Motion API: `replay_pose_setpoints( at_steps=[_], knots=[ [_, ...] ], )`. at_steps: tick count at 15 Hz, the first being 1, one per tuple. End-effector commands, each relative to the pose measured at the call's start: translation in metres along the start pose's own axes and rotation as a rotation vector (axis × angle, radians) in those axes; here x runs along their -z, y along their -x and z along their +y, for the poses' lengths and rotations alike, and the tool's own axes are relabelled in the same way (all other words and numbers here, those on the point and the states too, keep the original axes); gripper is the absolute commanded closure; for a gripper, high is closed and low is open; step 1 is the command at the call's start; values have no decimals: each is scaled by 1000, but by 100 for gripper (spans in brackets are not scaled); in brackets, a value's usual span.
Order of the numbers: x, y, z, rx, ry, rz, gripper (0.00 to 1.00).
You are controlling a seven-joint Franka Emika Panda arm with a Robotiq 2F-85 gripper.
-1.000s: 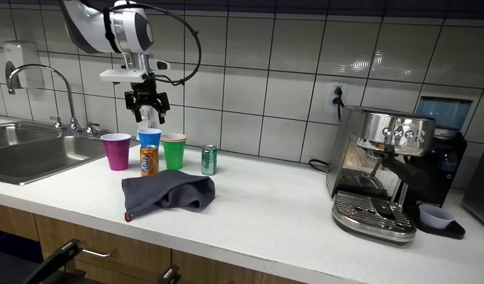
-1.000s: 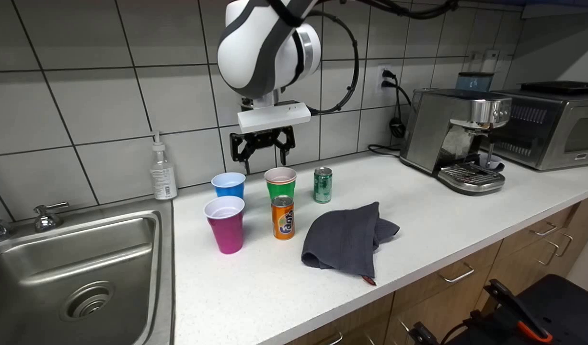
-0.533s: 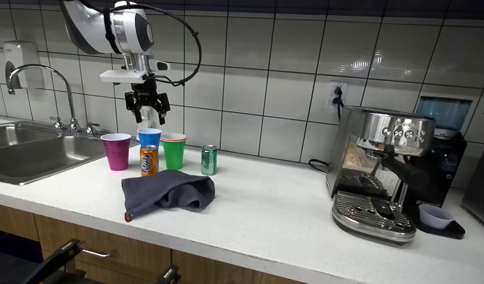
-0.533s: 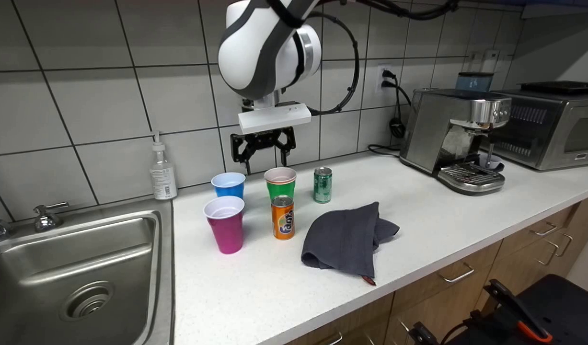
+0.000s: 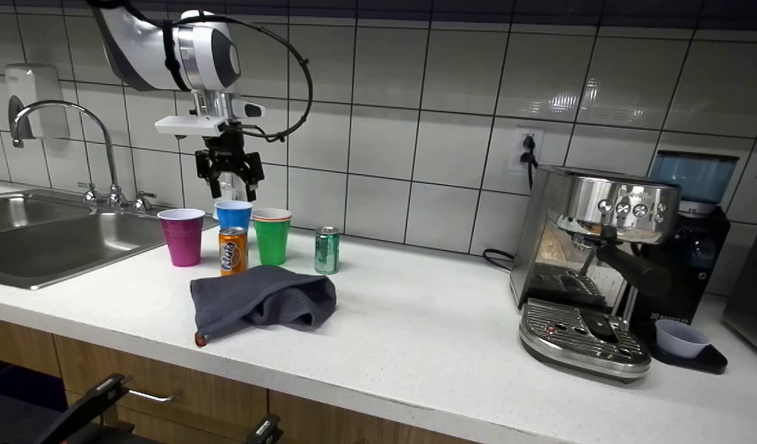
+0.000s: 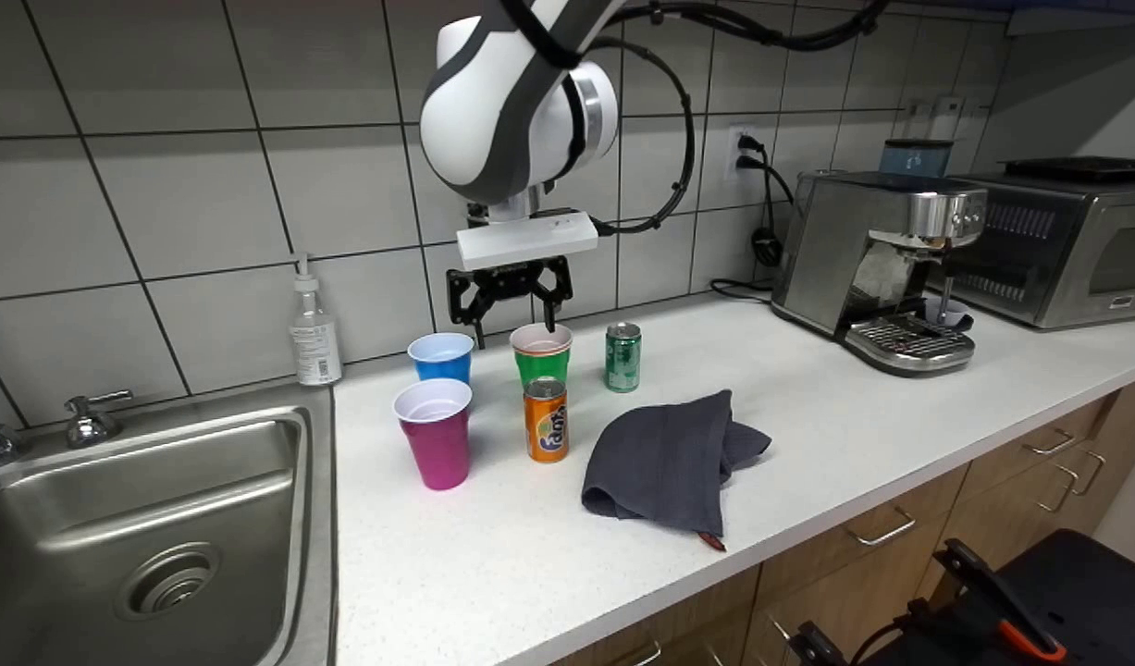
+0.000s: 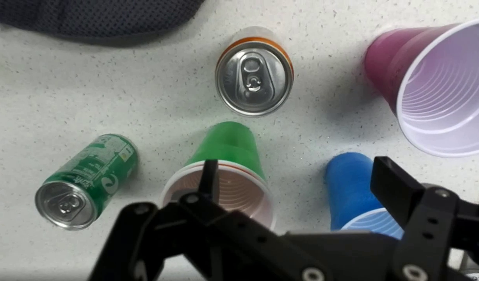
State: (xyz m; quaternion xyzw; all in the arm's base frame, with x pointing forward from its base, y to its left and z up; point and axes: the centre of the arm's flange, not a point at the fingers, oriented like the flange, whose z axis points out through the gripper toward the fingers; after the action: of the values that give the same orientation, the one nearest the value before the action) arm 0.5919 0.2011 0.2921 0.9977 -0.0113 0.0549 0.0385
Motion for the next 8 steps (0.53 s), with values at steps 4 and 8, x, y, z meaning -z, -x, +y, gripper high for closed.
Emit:
replay_pose_setpoints(
  at_steps=[4,8],
  knots=[
    [1,-13,-12,-157,1,-34,0],
    [1,-19,-16,-257,-1,-29,0]
  ],
)
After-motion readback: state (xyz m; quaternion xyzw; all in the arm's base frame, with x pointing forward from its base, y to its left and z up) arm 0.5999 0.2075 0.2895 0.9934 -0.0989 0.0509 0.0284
